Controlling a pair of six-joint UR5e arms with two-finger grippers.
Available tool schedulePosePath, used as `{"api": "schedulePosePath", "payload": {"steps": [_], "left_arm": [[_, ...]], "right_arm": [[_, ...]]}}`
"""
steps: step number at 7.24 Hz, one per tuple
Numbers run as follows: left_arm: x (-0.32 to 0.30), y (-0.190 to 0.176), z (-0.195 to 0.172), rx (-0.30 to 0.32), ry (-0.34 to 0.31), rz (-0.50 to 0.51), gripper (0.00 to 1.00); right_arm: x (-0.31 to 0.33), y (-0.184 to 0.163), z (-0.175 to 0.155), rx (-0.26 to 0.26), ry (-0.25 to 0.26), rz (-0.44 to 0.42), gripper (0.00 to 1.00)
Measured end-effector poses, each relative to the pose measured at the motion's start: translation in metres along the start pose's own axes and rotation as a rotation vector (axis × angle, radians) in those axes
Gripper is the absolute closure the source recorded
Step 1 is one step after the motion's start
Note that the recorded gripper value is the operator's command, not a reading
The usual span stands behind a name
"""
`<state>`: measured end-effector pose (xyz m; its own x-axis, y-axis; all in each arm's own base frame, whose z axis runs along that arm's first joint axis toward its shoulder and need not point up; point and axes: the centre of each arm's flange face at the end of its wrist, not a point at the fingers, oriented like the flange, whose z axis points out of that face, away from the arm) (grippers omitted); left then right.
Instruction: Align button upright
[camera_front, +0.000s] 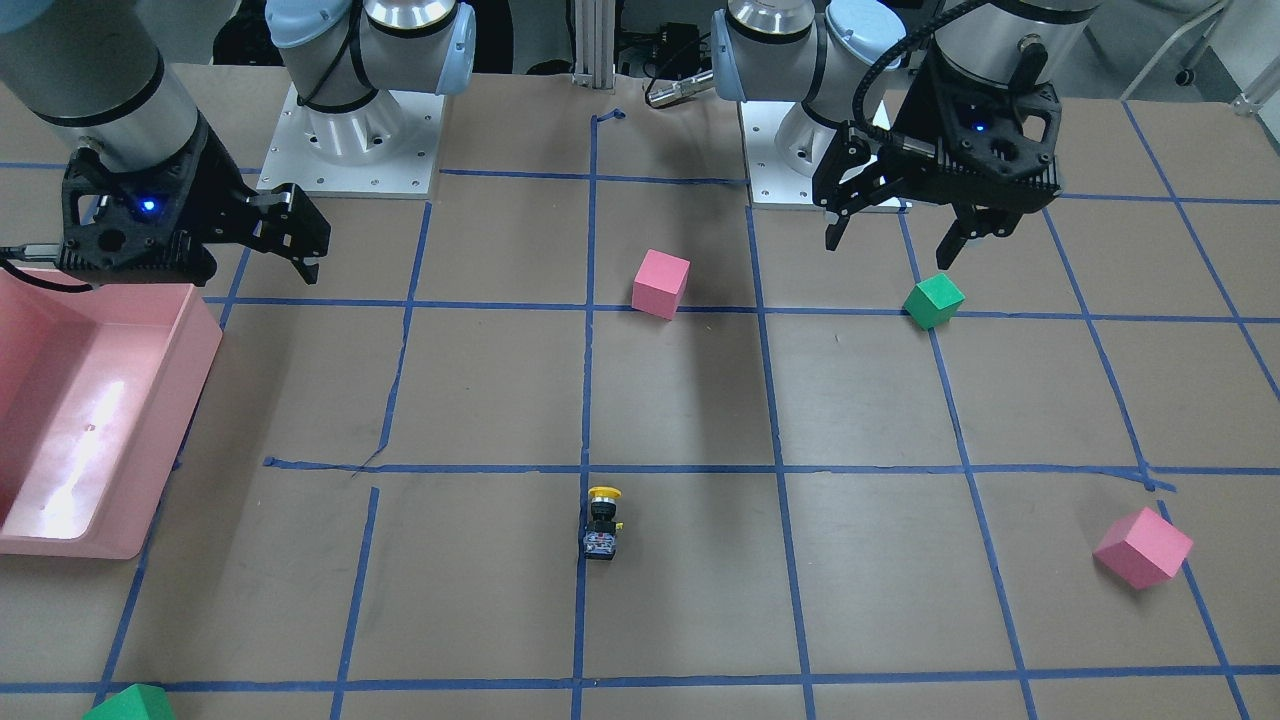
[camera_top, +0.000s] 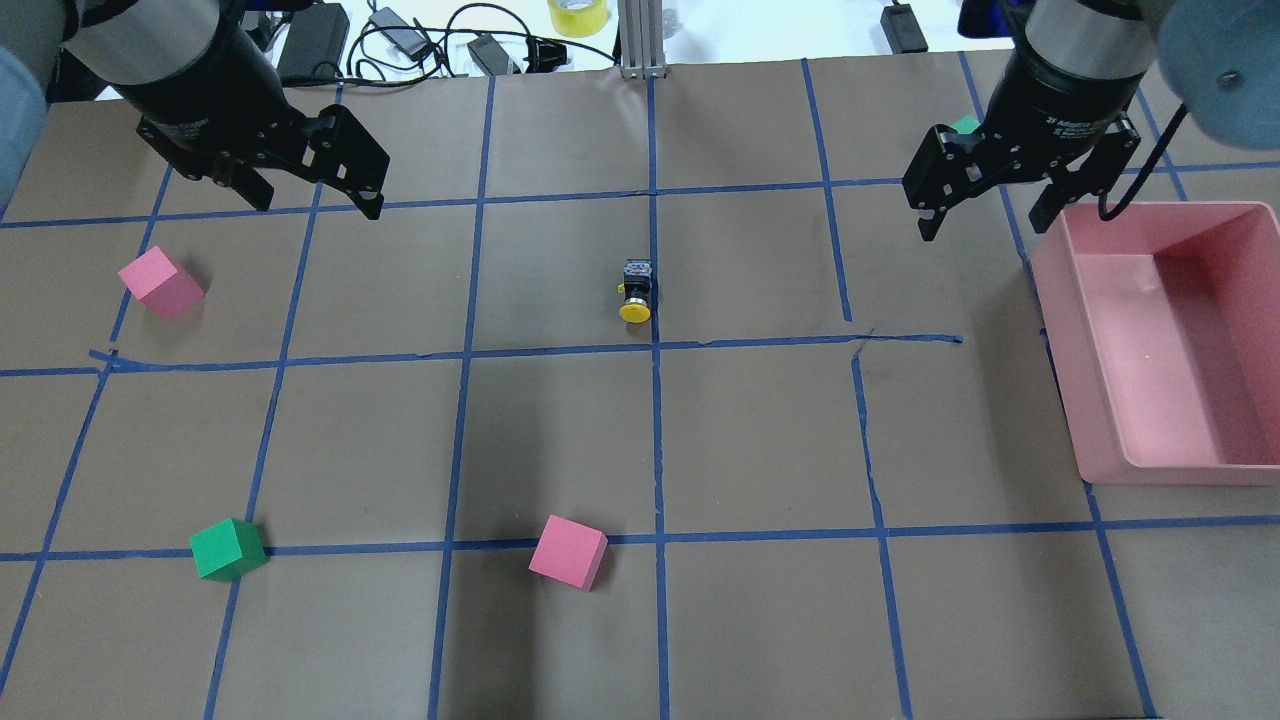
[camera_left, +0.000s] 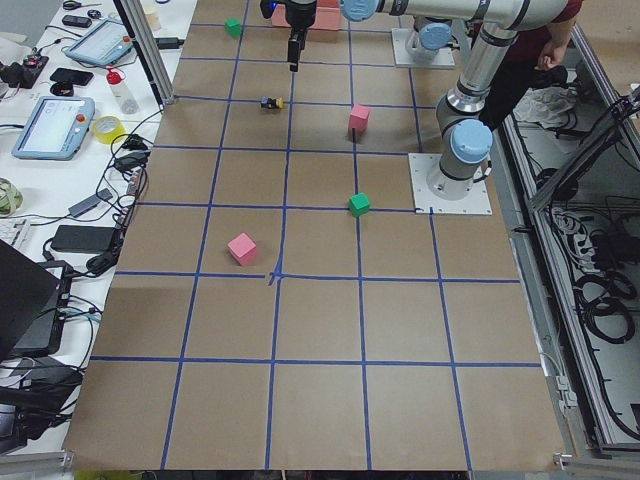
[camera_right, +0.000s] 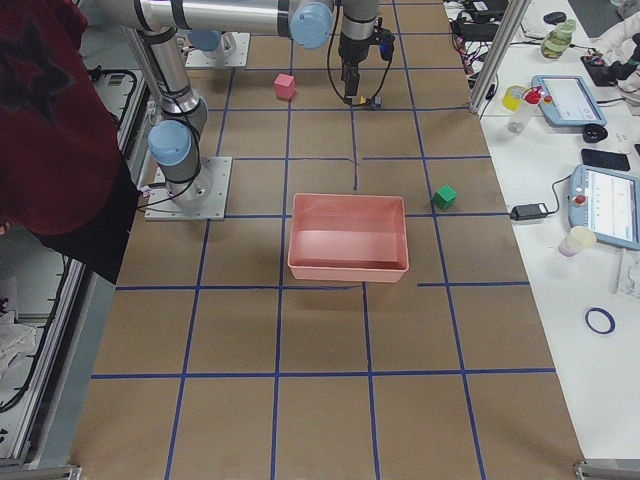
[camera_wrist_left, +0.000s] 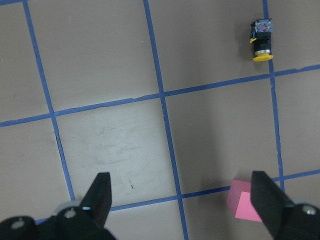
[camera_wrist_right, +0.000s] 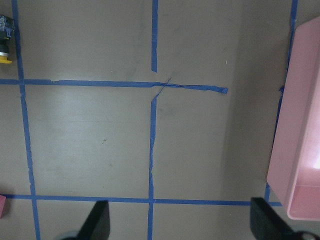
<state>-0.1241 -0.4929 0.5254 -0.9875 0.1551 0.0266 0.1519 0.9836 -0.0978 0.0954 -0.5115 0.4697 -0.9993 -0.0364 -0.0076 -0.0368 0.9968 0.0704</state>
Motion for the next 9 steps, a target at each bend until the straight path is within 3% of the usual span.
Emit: {"api": "schedulePosePath", "payload": {"steps": [6, 9], "left_arm": [[0.0, -0.006, 0.007, -0.005, -0.003, 0.003, 0.0], [0.002, -0.029, 0.04, 0.004, 0.01, 0.003, 0.0]], "right_arm": [[0.0, 0.0, 0.001, -0.003, -0.001, 0.0, 0.0], [0.0, 0.0, 0.001, -0.003, 0.0, 0.0, 0.0]]}}
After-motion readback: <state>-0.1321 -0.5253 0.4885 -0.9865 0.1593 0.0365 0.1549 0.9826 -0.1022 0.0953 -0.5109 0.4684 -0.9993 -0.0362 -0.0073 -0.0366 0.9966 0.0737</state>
